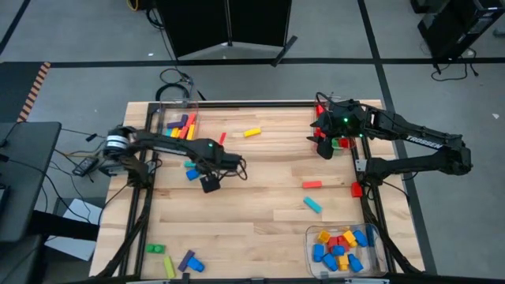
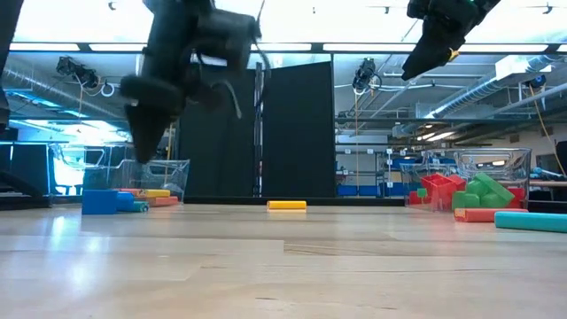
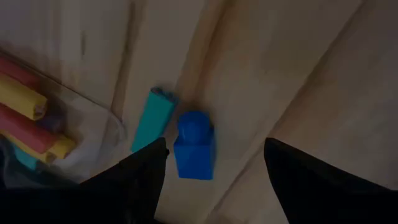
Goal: Sort blocks by size
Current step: Put the blue 1 stud game piece into the bottom transparent bin
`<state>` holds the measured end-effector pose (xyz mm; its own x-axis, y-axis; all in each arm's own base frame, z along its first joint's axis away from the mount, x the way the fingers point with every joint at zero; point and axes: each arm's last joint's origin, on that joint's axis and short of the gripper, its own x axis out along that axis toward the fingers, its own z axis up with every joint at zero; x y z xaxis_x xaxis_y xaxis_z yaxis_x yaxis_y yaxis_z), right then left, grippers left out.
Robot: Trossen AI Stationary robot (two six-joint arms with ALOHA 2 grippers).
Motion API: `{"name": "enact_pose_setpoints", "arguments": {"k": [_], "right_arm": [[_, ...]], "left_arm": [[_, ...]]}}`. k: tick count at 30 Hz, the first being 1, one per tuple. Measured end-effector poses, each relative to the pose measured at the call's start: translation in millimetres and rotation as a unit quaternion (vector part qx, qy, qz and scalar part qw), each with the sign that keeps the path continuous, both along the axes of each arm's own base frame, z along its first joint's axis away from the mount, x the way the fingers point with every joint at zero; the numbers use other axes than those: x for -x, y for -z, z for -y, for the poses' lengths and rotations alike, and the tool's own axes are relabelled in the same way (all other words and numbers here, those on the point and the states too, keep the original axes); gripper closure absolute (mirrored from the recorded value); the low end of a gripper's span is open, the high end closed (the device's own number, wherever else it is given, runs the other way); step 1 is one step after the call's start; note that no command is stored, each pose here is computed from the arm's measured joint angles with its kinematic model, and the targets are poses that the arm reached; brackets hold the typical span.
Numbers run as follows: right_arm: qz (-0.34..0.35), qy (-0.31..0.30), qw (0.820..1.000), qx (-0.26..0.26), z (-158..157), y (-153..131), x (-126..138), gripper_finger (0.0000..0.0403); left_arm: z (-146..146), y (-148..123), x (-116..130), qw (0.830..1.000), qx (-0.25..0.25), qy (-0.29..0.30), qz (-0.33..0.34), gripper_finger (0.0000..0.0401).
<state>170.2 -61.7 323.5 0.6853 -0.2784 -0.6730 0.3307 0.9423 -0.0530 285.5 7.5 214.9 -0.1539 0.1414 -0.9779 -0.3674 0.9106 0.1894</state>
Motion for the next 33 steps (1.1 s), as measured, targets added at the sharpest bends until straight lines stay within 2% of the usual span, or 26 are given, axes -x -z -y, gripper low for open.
{"name": "enact_pose_setpoints", "arguments": {"k": [3,7,12,27,33], "right_arm": [[0.003,0.008,1.000,-0.008,0,0,0,0.0157],[0.003,0.008,1.000,-0.008,0,0,0,0.0159],[0.005,0.015,1.000,-0.016,0,1,-1,0.0160],[0.005,0.017,1.000,-0.018,0,1,-1,0.0159],[0.005,0.017,1.000,-0.018,0,1,-1,0.0161]], "left_arm": [[0,17,-3,0.997,0.009,0.038,-0.059,0.0126],[0,36,-4,0.985,0.026,0.094,-0.141,0.0126],[-1,52,-5,0.969,0.039,0.145,-0.195,0.0126],[-1,74,-8,0.941,0.082,0.215,-0.246,0.0137],[2,79,-12,0.947,0.113,0.200,-0.223,0.0147]]}}
